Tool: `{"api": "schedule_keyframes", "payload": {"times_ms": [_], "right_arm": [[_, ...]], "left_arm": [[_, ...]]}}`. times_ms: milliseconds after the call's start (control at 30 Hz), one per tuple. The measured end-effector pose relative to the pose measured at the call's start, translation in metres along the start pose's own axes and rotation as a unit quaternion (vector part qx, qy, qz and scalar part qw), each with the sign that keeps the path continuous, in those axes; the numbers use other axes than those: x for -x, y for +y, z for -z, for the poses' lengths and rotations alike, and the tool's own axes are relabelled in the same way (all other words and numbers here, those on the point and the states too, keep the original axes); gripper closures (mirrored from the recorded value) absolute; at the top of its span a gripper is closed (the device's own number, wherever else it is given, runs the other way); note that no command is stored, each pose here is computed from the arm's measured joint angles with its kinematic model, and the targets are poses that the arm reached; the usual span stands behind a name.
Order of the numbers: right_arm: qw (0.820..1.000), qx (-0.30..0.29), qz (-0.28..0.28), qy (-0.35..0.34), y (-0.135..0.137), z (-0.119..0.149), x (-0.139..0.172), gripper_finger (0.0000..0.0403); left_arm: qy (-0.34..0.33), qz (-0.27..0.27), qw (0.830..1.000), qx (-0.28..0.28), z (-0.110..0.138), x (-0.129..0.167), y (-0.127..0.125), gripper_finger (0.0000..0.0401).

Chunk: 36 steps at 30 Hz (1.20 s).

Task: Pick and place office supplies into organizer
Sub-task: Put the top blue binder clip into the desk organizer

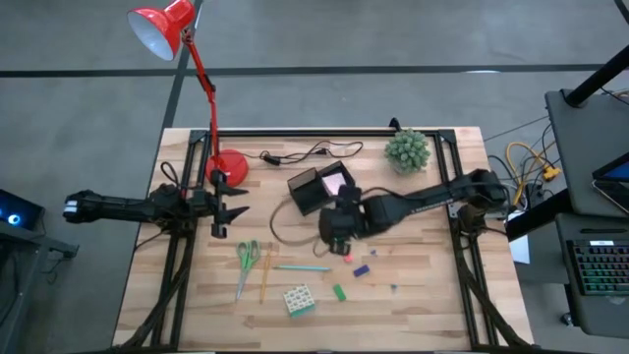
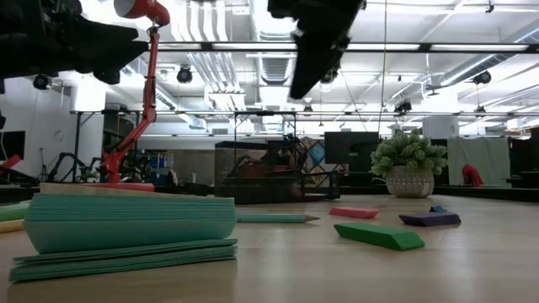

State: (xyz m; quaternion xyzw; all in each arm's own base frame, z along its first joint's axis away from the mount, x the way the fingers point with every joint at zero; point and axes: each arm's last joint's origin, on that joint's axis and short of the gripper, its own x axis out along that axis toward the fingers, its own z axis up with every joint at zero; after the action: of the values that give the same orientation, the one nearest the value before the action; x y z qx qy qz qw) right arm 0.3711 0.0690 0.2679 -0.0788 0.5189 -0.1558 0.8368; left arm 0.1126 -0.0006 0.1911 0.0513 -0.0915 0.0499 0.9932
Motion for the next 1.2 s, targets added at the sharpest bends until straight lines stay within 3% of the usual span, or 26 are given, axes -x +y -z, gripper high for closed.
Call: {"api": "schedule_keyframes", "payload": {"times_ms": [133, 267, 467, 600, 800, 933, 1200], "right_arm": [[1.000, -0.007, 0.004, 0.023, 0.011, 0.014, 0.018, 0.0228], [0.994, -0.091, 0.039, 0.048, 0.016, 0.026, 0.026, 0.0238], [0.965, -0.241, 0.068, 0.074, 0.020, 0.038, 0.024, 0.0253], [0.938, -0.315, 0.052, 0.137, 0.024, 0.053, 0.010, 0.0260], [0.915, -0.342, 0.062, 0.205, 0.028, 0.079, -0.010, 0.0253], [0.908, -0.353, 0.072, 0.215, 0.031, 0.094, -0.024, 0.0230], [0.900, -0.377, 0.020, 0.216, 0.041, 0.110, -0.048, 0.0190]], "left_arm": [[-0.036, -0.004, 0.999, -0.020, -0.012, -0.001, 0.001, 0.0214], [-0.065, -0.008, 0.998, -0.014, -0.024, -0.001, 0.003, 0.0214], [-0.080, -0.010, 0.997, -0.016, -0.028, 0.000, 0.003, 0.0214], [-0.090, -0.012, 0.996, -0.015, -0.030, 0.001, 0.004, 0.0214], [-0.098, -0.013, 0.995, -0.014, -0.032, 0.001, 0.004, 0.0214], [-0.100, -0.013, 0.995, -0.014, -0.032, 0.001, 0.004, 0.0214], [-0.094, -0.012, 0.995, -0.011, -0.028, 0.001, 0.003, 0.0214]]}}
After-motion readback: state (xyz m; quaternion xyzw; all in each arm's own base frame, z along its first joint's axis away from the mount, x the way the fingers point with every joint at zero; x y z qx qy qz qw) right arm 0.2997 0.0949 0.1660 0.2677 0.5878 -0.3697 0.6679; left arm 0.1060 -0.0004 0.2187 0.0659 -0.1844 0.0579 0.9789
